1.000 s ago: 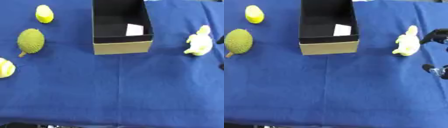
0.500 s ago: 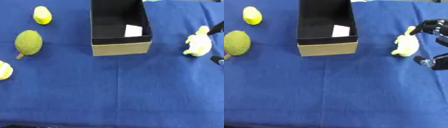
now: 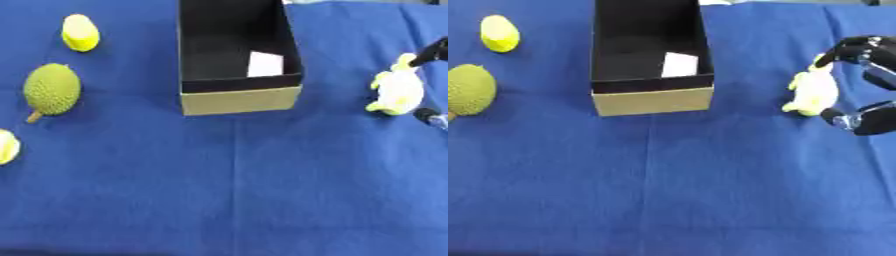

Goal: Pick up objects on the table and place them in the box.

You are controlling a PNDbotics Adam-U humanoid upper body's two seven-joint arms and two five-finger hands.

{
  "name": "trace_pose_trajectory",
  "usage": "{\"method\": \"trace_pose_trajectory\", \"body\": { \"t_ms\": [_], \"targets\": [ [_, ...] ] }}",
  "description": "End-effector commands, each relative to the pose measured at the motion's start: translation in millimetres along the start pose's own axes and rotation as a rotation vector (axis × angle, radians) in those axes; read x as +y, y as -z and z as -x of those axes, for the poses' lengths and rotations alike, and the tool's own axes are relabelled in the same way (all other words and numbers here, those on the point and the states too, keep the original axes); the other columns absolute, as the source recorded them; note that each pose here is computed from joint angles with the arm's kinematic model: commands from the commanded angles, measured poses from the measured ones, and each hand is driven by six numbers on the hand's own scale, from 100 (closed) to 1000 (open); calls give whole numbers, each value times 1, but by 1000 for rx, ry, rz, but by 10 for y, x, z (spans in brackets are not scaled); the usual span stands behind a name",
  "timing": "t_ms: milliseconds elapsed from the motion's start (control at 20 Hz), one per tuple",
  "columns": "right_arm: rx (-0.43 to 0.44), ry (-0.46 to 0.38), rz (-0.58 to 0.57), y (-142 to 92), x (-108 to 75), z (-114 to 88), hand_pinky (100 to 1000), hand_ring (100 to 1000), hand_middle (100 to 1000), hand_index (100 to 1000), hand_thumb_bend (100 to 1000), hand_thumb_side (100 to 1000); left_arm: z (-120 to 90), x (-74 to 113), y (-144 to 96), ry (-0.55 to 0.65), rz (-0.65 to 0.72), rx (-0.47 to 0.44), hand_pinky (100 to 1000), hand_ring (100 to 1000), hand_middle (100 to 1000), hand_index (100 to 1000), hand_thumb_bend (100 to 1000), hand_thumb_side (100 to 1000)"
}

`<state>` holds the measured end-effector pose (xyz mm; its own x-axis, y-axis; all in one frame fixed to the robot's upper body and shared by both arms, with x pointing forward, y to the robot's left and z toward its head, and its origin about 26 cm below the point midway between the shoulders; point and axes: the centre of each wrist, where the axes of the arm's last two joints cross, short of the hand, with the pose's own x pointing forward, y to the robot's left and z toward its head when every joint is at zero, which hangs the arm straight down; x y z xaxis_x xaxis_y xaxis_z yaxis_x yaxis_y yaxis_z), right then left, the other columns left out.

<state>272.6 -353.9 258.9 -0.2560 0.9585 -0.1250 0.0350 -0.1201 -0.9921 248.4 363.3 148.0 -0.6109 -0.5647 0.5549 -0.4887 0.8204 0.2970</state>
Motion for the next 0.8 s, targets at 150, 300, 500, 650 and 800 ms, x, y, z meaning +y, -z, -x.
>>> {"method": "trace_pose_trajectory", "body": {
  "t_ms": [150, 300, 500, 650, 800],
  "targets": [
    [10, -32, 12, -4, -91, -6, 859, 885, 798, 834, 416, 156, -54, 36, 69, 4, 13, -33, 797, 545, 550, 808, 100, 616],
    [23, -40, -3, 8, -69, -26, 860, 885, 798, 834, 415, 159, -57, 16, 70, -5, 13, -33, 797, 544, 550, 808, 100, 616],
    [66, -56, 0, 22, -78, -32, 862, 885, 800, 835, 416, 173, -57, 1, 65, -11, 13, -31, 797, 543, 550, 808, 100, 616],
    [102, -71, 4, 40, -79, -9, 863, 885, 800, 836, 416, 177, -57, -10, 59, -15, 12, -30, 797, 542, 549, 808, 100, 616],
    [127, -80, 11, 66, -76, 32, 866, 885, 803, 836, 416, 192, -58, -23, 56, -21, 11, -28, 797, 542, 549, 808, 100, 617]
  ]
}}
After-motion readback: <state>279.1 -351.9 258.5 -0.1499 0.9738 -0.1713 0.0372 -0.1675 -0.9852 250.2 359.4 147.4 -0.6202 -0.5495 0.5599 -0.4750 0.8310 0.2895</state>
